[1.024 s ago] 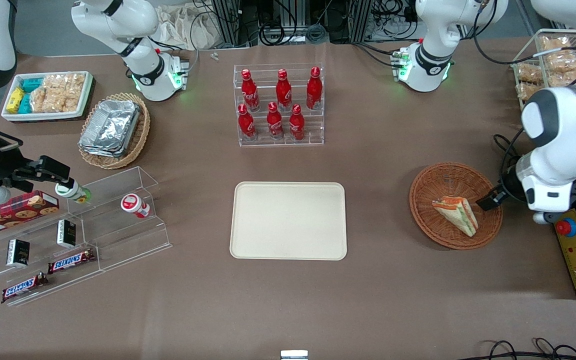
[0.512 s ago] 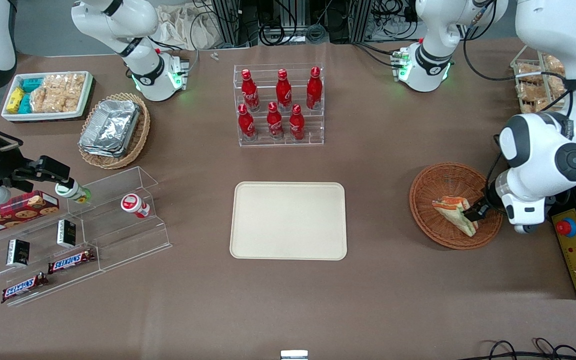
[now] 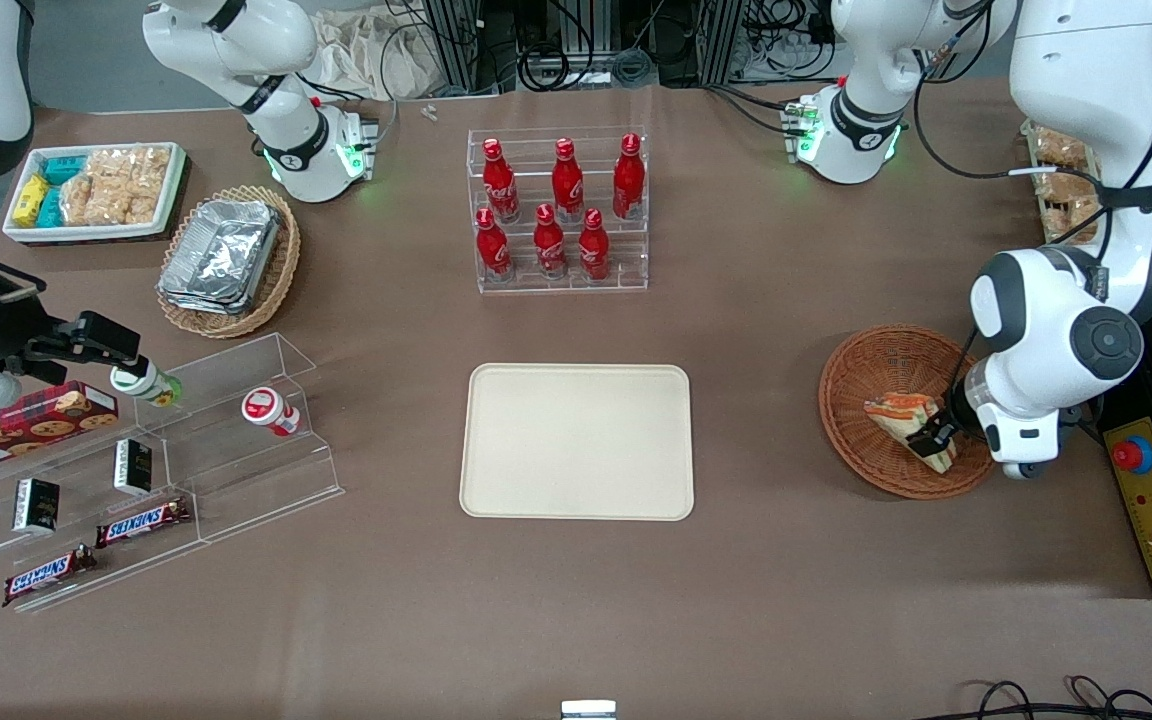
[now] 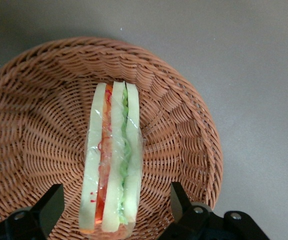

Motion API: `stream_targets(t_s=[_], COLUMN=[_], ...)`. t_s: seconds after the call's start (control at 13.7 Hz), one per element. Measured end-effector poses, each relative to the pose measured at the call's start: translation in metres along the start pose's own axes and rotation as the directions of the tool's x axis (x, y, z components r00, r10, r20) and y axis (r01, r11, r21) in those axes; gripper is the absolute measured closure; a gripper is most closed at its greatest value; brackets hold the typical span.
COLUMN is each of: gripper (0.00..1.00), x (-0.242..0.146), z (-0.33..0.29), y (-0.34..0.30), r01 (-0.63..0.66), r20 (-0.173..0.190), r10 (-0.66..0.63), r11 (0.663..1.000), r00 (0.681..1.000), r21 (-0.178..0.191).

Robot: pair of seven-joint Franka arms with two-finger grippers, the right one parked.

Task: Place sandwich from basket to tray
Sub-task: 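Lower the open left gripper over the sandwich in the wicker basket, then close the left gripper on the wrapped sandwich and lift it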

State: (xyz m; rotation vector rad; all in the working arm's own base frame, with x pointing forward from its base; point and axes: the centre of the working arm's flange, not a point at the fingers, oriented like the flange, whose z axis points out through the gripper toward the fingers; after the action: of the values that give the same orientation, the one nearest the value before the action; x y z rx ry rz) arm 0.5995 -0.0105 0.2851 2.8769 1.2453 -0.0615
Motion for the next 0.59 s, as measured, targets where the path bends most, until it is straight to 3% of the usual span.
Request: stream_targets(t_s=[0.44,0.59], gripper=[0.06,0.11], x=[-0.001,-0.003], z=[0.015,0.023], y=[-0.001,-0.004], r01=[0.027,0.032], r20=[0.016,0.013], r10=[-0.027,-0.032], r11=[1.0,0.999], r00=[1.0,0.999], r21=[-0.012,-0.016])
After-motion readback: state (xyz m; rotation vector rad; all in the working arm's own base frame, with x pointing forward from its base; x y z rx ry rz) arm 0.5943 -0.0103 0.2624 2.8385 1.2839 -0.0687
